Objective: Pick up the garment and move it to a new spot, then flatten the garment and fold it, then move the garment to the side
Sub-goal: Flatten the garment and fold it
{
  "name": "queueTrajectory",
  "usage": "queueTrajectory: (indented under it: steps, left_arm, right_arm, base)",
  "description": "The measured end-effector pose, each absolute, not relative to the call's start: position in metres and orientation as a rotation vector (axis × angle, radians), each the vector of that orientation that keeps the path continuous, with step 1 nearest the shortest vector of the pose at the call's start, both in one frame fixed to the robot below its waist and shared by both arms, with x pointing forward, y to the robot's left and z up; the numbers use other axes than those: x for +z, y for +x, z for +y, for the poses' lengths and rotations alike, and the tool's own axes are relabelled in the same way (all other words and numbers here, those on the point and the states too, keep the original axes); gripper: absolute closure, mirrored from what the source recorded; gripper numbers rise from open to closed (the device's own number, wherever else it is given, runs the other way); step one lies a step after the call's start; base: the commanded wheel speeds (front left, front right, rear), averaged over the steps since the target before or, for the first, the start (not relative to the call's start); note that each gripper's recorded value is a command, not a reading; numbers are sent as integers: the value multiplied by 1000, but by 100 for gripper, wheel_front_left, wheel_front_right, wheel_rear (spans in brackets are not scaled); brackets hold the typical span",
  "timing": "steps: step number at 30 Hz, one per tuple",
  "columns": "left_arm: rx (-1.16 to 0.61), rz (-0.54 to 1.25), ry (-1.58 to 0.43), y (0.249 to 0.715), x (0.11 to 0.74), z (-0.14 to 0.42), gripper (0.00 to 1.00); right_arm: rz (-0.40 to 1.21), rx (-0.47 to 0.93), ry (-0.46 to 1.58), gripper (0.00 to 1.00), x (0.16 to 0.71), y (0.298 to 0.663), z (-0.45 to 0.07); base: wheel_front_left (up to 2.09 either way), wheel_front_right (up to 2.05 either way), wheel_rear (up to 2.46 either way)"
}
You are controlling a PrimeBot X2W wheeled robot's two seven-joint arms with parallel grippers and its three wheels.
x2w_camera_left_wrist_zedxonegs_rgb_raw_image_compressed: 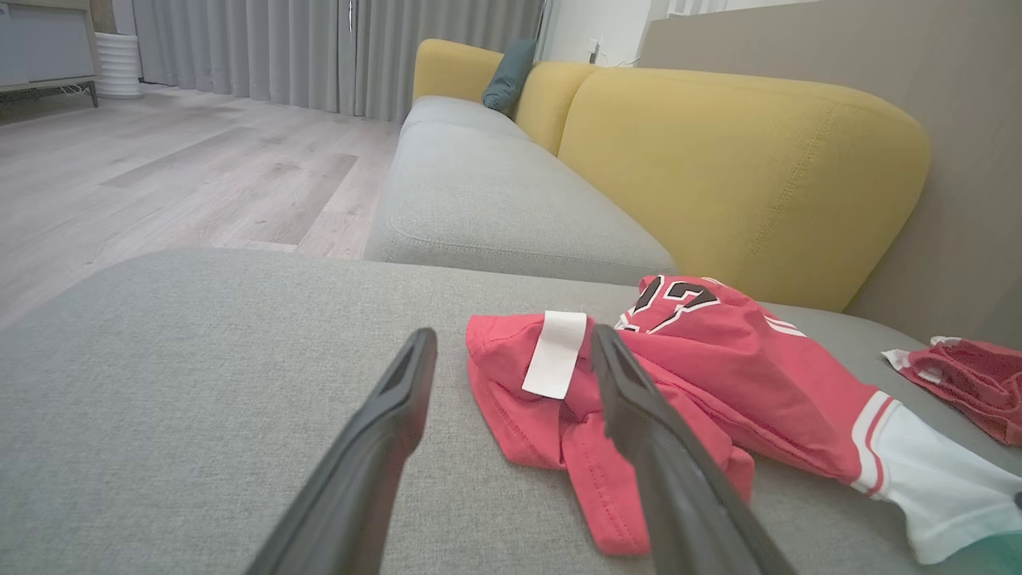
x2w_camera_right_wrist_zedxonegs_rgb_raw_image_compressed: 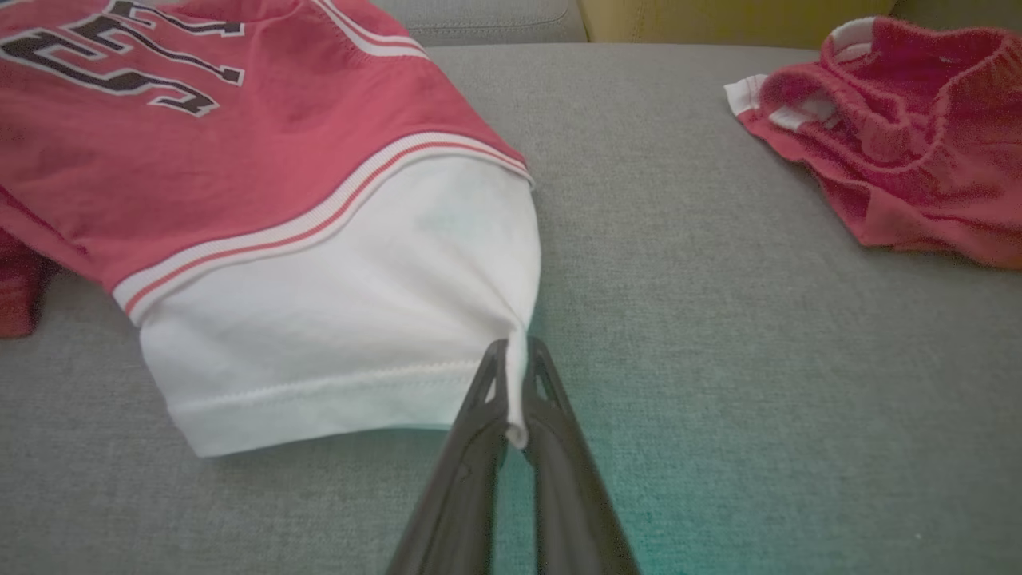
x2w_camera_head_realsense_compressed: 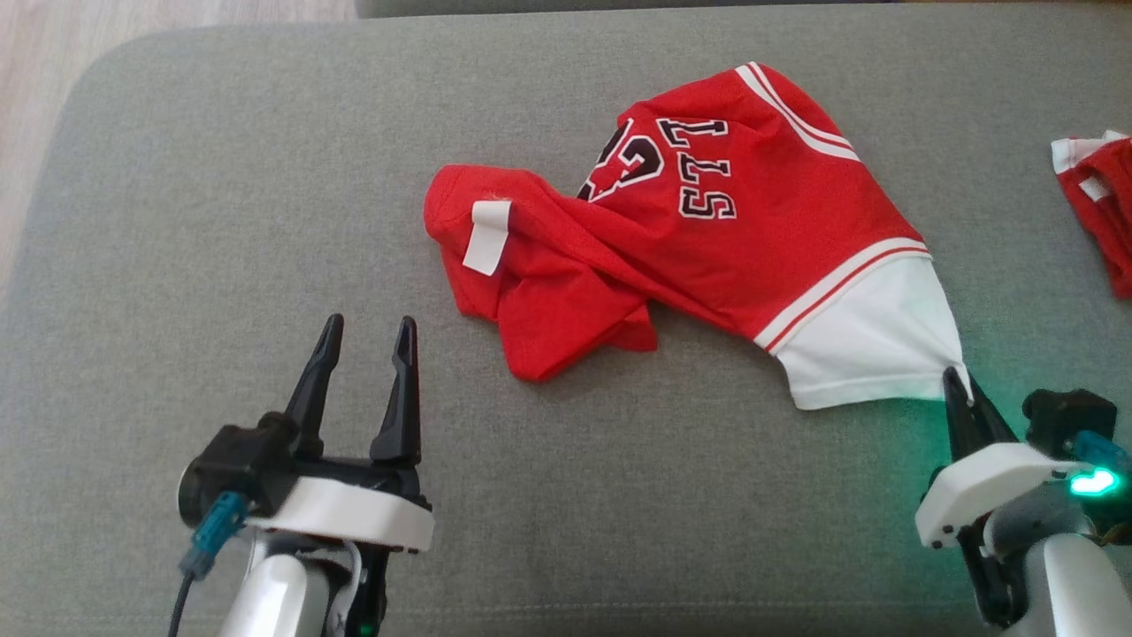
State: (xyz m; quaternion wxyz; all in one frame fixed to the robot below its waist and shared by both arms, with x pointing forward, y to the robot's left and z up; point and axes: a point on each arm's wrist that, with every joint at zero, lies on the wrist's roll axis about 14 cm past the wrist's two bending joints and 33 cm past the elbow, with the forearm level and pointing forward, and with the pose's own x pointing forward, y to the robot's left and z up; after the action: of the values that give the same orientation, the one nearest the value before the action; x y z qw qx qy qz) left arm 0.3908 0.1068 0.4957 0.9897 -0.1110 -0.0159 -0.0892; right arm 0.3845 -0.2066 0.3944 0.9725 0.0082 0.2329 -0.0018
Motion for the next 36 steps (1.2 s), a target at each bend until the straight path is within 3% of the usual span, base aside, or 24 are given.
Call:
queueTrajectory:
  steps: [1,4,17,26,36]
  left_arm:
    - [-182,-29,-223,391,495,106,0]
    - [-183,-18,-223,390,491,106,0]
    - [-335,2,-195,407,487,66,0]
    - [-429,60,-131,458,476,33,0]
    - [-383,200,-90,485,429,37,0]
  right_arm:
    - [479,-6,15,96,392,383,-207]
    - [481,-5,17,0,390,381,-206]
    - [219,-85,4,0,463,388,-231]
    - [243,-51,44,0,451,388,-217]
    - [246,-76,45,0,444,397,-226]
  base:
    - [0,0,0]
    - [0,0,0]
    - [0,0,0]
    - [0,0,0]
    - [0,0,0]
